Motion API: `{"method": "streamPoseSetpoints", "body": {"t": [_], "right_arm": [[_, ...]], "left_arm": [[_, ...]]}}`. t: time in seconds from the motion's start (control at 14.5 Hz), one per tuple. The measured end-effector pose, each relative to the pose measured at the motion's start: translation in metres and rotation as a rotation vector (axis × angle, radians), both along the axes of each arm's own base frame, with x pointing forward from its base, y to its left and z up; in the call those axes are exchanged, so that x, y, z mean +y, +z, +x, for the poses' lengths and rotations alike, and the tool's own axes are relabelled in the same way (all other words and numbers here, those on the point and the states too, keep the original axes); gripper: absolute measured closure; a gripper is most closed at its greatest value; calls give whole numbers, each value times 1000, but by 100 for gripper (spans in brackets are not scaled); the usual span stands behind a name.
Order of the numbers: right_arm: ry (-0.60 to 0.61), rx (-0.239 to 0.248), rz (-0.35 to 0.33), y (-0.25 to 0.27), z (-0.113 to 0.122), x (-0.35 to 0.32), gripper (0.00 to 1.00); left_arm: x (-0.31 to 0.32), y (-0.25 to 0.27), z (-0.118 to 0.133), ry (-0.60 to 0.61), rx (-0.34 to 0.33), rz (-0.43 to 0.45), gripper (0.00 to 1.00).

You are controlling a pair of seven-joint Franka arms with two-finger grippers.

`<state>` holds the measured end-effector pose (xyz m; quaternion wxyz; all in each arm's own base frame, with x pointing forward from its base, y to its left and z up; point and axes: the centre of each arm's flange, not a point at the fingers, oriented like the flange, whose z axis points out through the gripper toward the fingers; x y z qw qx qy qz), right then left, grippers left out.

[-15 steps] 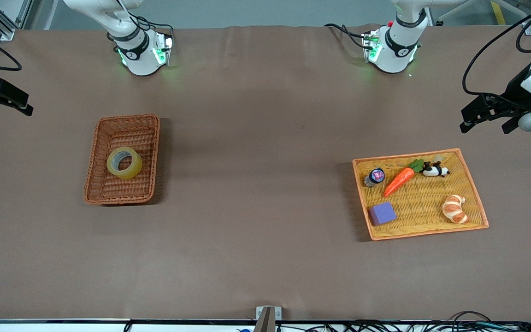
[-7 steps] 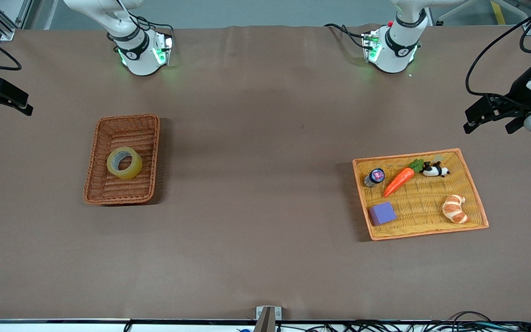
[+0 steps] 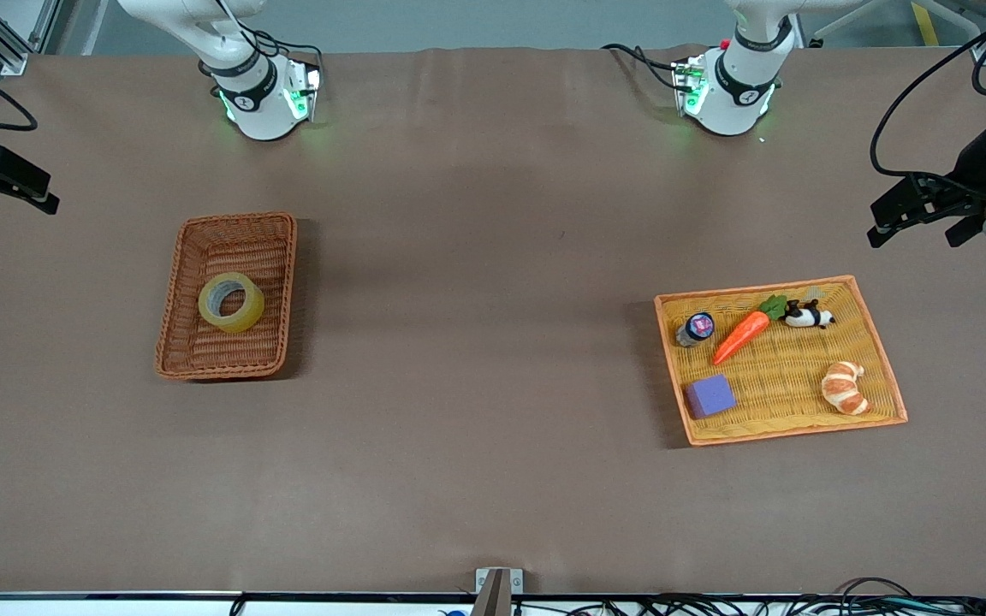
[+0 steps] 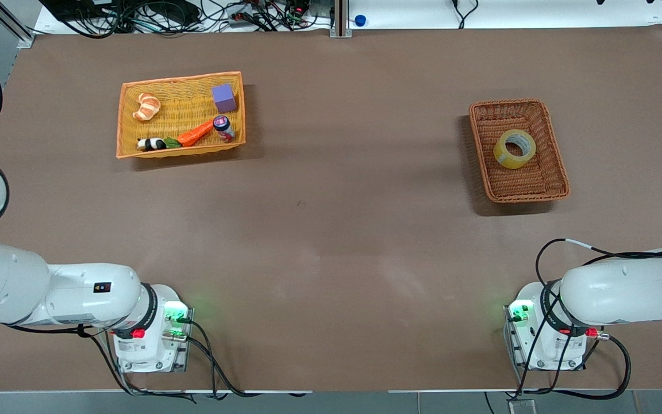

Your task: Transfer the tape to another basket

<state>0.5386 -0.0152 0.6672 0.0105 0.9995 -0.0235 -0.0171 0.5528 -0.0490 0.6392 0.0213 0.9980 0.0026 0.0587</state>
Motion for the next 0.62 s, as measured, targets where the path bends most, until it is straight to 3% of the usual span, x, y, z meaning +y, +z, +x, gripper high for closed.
{"method": "streamPoseSetpoints", "body": {"t": [0.62], "right_arm": [[1,-1,0,0,0,0,0]], "left_arm": [[7,5,-12,-64,41,21,0]]}}
